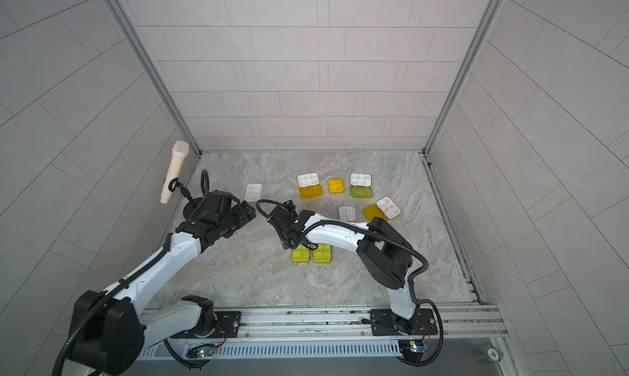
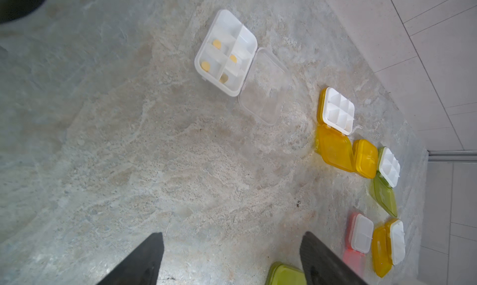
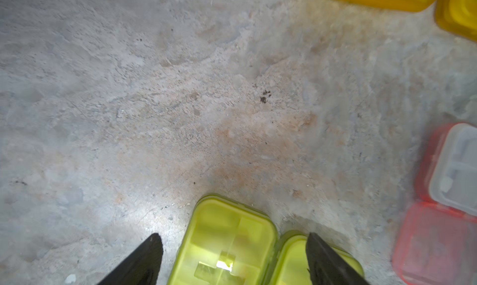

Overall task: Close pillboxes
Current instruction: Adjust the pillbox at the center of the board, then pick up the pillbox at the center of the board.

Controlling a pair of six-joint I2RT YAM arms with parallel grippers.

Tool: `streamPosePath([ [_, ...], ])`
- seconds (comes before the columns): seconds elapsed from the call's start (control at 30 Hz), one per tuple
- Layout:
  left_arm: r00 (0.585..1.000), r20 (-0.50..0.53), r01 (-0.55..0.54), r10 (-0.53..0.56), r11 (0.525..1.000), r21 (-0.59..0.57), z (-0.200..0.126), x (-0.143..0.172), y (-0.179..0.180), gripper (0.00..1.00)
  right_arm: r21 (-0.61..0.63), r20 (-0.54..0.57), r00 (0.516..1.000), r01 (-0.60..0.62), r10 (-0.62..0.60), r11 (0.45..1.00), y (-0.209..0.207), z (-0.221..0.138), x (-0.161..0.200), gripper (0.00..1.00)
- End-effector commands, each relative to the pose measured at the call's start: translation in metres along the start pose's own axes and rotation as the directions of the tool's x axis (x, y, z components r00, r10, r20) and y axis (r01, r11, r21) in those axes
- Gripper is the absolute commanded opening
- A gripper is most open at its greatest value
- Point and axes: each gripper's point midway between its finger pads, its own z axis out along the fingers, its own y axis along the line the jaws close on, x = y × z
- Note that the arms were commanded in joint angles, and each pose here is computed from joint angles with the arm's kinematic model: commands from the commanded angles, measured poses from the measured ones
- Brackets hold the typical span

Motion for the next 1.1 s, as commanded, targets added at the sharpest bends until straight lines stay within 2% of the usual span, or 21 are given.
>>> streamPosePath([
  [0.0,0.996,0.025,-0.082,0.086,0.987,-0.139,0.004,-0.023,0.009,0.88,0.007,0.021,1.0,0.014,-0.014,1.0,-0.012,-0.016,-0.002,0.91],
  [0.17,0.979,-0.023,-0.203,0.203,0.947,-0.25,0.024,-0.051,0.002,0.88,0.0,0.053,0.998,0.022,-0.022,1.0,-0.028,-0.033,-0.004,0.95],
  [0.3,0.948,-0.128,-0.317,0.291,0.893,-0.32,0.045,-0.062,-0.001,0.88,-0.017,0.072,0.997,0.01,-0.008,1.0,-0.042,-0.041,-0.001,0.97],
  [0.37,0.915,-0.217,-0.398,0.34,0.846,-0.353,0.057,-0.065,0.0,0.88,-0.03,0.081,0.997,0.001,0.002,1.0,-0.048,-0.044,0.001,0.98],
  [0.47,0.869,-0.301,-0.489,0.392,0.768,-0.413,0.076,-0.072,0.008,0.88,-0.045,0.083,0.996,-0.01,0.014,0.999,-0.056,-0.045,0.005,0.99],
  [0.5,0.856,-0.322,-0.51,0.403,0.756,-0.411,0.083,-0.071,0.009,0.89,-0.05,0.083,0.996,-0.014,0.018,0.999,-0.057,-0.045,0.006,0.99],
  [0.63,0.826,-0.369,-0.551,0.425,0.745,-0.375,0.107,-0.071,0.01,0.88,-0.057,0.08,0.997,-0.012,0.016,0.998,-0.061,-0.044,0.01,1.0],
  [0.73,0.811,-0.393,-0.56,0.434,0.77,-0.305,0.122,-0.066,0.002,0.88,-0.06,0.078,0.997,-0.01,0.014,0.998,-0.06,-0.043,0.011,1.0],
  [0.9,0.81,-0.376,-0.566,0.45,0.769,-0.298,0.125,-0.072,-0.004,0.88,-0.072,0.072,0.997,-0.013,0.018,0.997,-0.058,-0.039,0.014,1.0],
  [1.07,0.791,-0.397,-0.587,0.465,0.759,-0.28,0.129,-0.076,-0.005,0.94,-0.076,0.059,0.998,-0.009,0.014,0.997,-0.055,-0.032,0.017,1.0],
])
